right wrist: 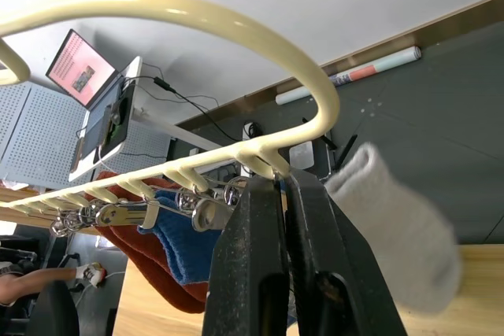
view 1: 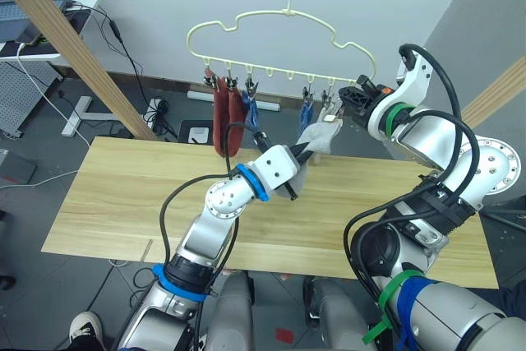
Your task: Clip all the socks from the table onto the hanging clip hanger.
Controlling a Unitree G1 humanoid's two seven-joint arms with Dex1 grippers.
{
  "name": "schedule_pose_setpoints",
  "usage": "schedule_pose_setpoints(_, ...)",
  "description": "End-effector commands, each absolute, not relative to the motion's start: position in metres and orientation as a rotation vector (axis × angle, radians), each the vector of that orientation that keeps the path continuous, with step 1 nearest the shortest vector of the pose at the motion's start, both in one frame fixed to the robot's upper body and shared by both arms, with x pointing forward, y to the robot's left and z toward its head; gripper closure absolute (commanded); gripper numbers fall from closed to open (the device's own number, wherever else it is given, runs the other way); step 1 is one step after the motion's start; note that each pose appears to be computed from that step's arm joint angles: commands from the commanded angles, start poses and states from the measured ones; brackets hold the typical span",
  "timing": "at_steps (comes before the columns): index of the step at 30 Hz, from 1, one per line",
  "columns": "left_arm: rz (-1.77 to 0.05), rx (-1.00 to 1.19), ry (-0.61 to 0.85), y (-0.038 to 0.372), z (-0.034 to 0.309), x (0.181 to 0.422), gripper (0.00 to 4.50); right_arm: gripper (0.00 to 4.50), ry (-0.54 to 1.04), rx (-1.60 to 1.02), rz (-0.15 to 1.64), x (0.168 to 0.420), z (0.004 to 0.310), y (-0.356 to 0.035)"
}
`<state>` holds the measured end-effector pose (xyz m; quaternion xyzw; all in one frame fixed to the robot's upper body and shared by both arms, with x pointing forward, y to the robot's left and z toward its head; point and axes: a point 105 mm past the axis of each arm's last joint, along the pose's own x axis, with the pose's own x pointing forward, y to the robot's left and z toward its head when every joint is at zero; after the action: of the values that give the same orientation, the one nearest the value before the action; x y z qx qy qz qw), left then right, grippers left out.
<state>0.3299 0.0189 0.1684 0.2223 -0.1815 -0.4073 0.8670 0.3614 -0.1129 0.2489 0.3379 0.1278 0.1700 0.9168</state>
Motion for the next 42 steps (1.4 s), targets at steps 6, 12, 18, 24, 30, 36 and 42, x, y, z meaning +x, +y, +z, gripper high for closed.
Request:
schedule_pose_setpoints(6,-0.855,0.463,-0.436,0.011,0.18,0.329,4.5,4.01,0.355,0.736,0.322,0.36,0.221,-0.11)
schedule_pose_setpoints(12,-0.866,0.457,-0.429,0.01,0.179,0.327,4.5,1.89,0.318,0.747,0.386,0.357,0.23,-0.108)
schedule_pose_setpoints(18,-0.877,0.416,-0.39,0.009,0.174,0.328,4.5,0.08,0.086,0.823,0.701,0.333,0.278,-0.108)
schedule_pose_setpoints(24,-0.91,0.284,-0.3,0.007,0.167,0.33,2.83,0.02,0.064,0.602,0.721,0.302,0.259,-0.118)
schedule_pose_setpoints(30,-0.879,0.086,-0.068,0.033,0.13,0.327,0.97,0.02,0.133,0.224,0.545,0.289,0.206,-0.127)
schedule_pose_setpoints(36,-0.555,0.024,0.21,0.129,0.066,0.32,0.02,0.02,0.224,-0.138,0.373,0.285,0.125,-0.159)
schedule_pose_setpoints(42,-0.312,0.165,0.331,0.218,0.043,0.306,0.02,0.02,0.361,-0.237,0.279,0.269,0.07,-0.195)
